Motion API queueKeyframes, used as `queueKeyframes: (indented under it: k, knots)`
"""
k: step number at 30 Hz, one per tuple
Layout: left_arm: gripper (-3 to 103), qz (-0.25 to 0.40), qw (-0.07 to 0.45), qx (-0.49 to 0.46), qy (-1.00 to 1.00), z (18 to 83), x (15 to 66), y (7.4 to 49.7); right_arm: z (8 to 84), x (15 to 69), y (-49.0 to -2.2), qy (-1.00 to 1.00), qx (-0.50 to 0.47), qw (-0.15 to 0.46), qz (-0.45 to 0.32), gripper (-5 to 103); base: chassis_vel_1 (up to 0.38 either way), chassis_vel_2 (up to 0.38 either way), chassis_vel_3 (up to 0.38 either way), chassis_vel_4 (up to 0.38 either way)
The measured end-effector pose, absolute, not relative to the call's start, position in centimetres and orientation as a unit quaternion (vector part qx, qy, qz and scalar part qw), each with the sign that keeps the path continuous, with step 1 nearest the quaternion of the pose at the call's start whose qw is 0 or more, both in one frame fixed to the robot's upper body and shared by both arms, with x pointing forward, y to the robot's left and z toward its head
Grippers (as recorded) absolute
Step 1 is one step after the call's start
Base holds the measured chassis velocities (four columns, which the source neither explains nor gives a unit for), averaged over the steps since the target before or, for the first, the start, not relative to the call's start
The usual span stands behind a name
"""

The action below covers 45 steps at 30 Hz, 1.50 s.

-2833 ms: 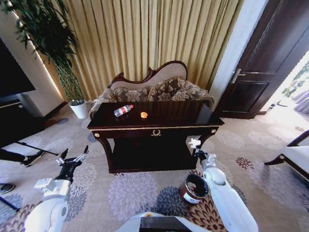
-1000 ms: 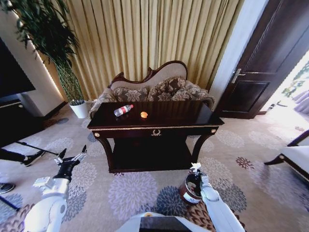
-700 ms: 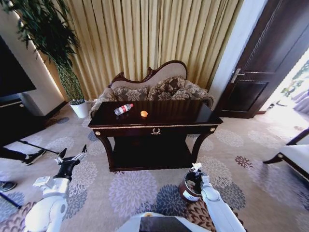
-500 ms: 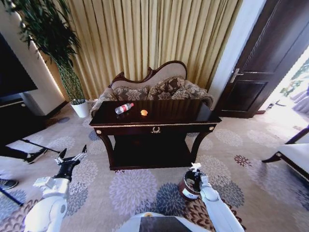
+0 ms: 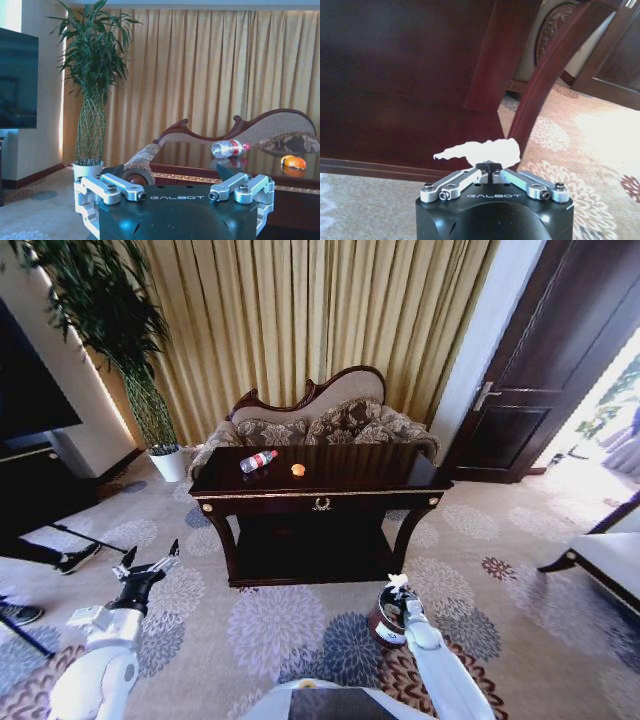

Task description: Move to the front of the table and place the trash on the table into the trash bin.

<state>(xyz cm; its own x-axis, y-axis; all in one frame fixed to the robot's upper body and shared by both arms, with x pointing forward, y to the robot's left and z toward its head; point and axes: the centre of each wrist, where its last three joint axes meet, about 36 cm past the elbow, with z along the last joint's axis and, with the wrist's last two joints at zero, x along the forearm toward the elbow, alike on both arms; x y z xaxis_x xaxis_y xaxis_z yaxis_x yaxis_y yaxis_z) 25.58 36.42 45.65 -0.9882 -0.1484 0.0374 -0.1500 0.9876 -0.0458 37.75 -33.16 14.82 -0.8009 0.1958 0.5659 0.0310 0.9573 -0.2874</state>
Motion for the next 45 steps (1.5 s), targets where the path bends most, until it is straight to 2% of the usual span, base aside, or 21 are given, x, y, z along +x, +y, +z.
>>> queueKeyframes:
  k: [12, 25, 40, 45]
  knots:
    - [100, 0.027, 0.017, 0.075, -0.997, 45.5, 25.6, 36.3, 14.5, 39.0, -31.5, -0.936, -0.051, 0.319, 0.142, 0, 0.000, 0.000, 0.000, 0.000]
    - [100, 0.027, 0.016, 0.075, -0.997, 45.4, 25.5, 36.3, 13.3, 43.2, -28.7, -0.922, -0.056, 0.339, 0.179, 0, 0.000, 0.000, 0.000, 0.000]
    - [100, 0.027, 0.013, 0.076, -0.997, 45.3, 25.5, 36.4, 15.3, 42.0, -31.3, -0.933, -0.075, 0.314, 0.161, 0, 0.000, 0.000, 0.000, 0.000]
    - [100, 0.028, 0.012, 0.075, -0.997, 45.3, 25.5, 36.3, 15.2, 42.0, -33.3, -0.922, -0.107, 0.330, 0.172, 0, 0.000, 0.000, 0.000, 0.000]
